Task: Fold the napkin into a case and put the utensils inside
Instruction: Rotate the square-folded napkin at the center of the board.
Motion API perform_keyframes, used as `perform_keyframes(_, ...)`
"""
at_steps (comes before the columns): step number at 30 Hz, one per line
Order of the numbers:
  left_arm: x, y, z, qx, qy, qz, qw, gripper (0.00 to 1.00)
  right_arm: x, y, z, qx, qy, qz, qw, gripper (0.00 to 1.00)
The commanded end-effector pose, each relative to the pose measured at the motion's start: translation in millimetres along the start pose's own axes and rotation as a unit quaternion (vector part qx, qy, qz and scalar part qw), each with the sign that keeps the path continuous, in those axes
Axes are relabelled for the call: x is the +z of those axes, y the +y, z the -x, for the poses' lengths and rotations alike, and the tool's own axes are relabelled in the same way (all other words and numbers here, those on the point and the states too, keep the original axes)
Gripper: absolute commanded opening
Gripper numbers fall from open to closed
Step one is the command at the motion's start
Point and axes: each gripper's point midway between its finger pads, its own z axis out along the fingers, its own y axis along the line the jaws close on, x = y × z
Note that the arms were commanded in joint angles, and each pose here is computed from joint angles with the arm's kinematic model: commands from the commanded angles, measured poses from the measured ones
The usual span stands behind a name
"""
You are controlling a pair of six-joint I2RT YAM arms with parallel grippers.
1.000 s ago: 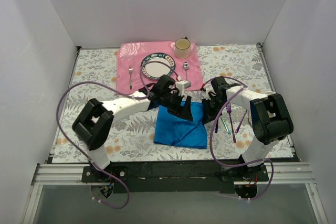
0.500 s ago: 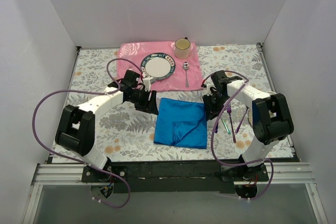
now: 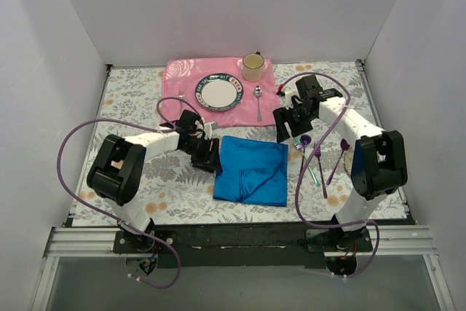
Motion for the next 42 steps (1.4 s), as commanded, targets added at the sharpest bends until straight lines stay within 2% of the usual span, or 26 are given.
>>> perform_keyframes(1, 7, -10, 9, 0.01, -0.005, -0.013, 1.0, 0.43, 4, -5, 44, -0.045, -0.053, 0.006, 0.998, 0.78)
perform_keyframes(5, 10, -11, 6, 0.018, 0.008, -0.02, 1.0, 0.35, 20, -4, 47, -0.058, -0.049, 0.027, 0.997, 0.79)
perform_keyframes(7, 11, -9, 5, 0.018, 0.009, -0.015, 1.0, 0.35, 29, -3, 45, -0.065, -0.044, 0.043, 0.996, 0.79)
perform_keyframes(9, 10, -9, 4, 0.018, 0.009, -0.014, 1.0, 0.41, 38, -2, 43, -0.071, -0.04, 0.056, 0.995, 0.8)
perform_keyframes(11, 6, -9, 6, 0.024, 0.001, -0.007, 1.0, 0.51, 43, 1, 41, -0.074, -0.037, 0.069, 0.994, 0.79)
perform_keyframes(13, 1, -8, 11, 0.047, -0.013, 0.002, 0.999, 0.57, 49, 1, 38, -0.071, -0.03, 0.078, 0.994, 0.77)
perform_keyframes(15, -15, -11, 20, 0.092, -0.051, 0.018, 0.994, 0.61, 52, 2, 35, -0.07, -0.025, 0.085, 0.994, 0.75)
perform_keyframes(17, -38, -25, 32, 0.198, -0.105, 0.025, 0.974, 0.62, 54, 4, 31, -0.068, -0.019, 0.094, 0.993, 0.71)
perform_keyframes(18, -42, -25, 29, 0.238, -0.111, 0.036, 0.964, 0.64, 55, 6, 25, -0.067, -0.011, 0.101, 0.993, 0.7)
perform_keyframes(19, -42, -35, 23, 0.334, -0.109, 0.043, 0.935, 0.66, 56, 7, 22, -0.065, -0.008, 0.106, 0.992, 0.69)
perform_keyframes(20, -53, -43, 23, 0.382, -0.128, 0.062, 0.913, 0.68, 57, 9, 19, -0.064, -0.004, 0.11, 0.992, 0.68)
perform_keyframes(23, -43, -57, -10, 0.499, -0.099, 0.06, 0.859, 0.76, 57, 13, 8, -0.057, 0.007, 0.123, 0.991, 0.66)
perform_keyframes(28, -26, -61, -46, 0.559, -0.059, 0.083, 0.823, 0.75, 57, 21, -12, -0.042, 0.021, 0.14, 0.989, 0.64)
perform_keyframes(30, -19, -65, -56, 0.59, -0.048, 0.087, 0.801, 0.75, 55, 25, -18, -0.038, 0.026, 0.148, 0.988, 0.64)
perform_keyframes(36, -1, -55, -57, 0.647, -0.035, 0.154, 0.746, 0.73, 54, 30, -43, -0.025, 0.048, 0.16, 0.986, 0.62)
perform_keyframes(42, 10, -33, -58, 0.668, 0.003, 0.182, 0.722, 0.75, 48, 41, -60, -0.009, 0.06, 0.18, 0.982, 0.62)
